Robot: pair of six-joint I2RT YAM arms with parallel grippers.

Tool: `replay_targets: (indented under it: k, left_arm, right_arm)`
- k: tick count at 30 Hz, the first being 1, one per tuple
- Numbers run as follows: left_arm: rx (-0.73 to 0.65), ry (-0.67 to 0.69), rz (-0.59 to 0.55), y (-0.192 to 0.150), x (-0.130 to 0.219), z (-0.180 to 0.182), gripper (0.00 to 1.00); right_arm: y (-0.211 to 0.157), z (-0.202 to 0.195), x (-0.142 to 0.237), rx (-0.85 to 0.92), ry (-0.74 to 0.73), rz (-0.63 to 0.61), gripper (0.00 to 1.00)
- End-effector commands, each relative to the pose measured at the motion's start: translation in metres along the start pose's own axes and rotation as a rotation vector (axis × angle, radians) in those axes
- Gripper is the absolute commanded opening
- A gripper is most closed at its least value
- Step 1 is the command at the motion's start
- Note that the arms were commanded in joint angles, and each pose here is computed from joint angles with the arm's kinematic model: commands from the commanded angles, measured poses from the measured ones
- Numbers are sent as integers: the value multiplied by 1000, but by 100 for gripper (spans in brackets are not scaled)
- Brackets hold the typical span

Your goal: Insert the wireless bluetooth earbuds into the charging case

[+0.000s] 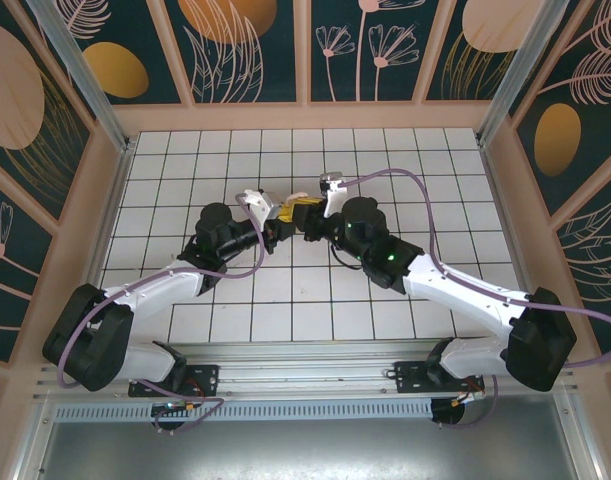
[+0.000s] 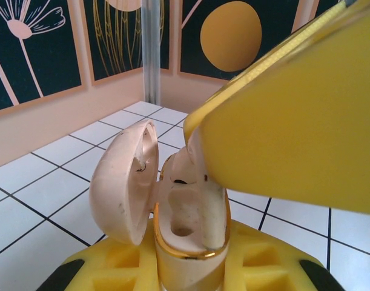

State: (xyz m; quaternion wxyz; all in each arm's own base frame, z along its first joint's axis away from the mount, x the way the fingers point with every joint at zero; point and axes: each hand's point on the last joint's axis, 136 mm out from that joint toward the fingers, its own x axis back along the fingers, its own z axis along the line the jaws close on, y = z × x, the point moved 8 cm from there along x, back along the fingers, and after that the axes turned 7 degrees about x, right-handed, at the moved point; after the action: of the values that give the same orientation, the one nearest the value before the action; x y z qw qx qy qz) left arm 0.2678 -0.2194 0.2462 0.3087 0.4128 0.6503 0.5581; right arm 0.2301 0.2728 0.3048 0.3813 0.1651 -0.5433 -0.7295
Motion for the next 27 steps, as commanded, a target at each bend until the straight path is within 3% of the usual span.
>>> replay_targets:
  k: [1,12,27]
  left_arm:
    - [-86,-21,-189,49,5,-11,15]
    - [-96,-40,-189,48,8,-14,15]
    - [-103,-31,-196,50,9,-14,15]
  right_arm:
    - [-30,-9,0,4,-63,108,18]
    - [-20,-16,4,-13,-143,21,18]
    - [-11,-1,0,-20,-13,-10,18]
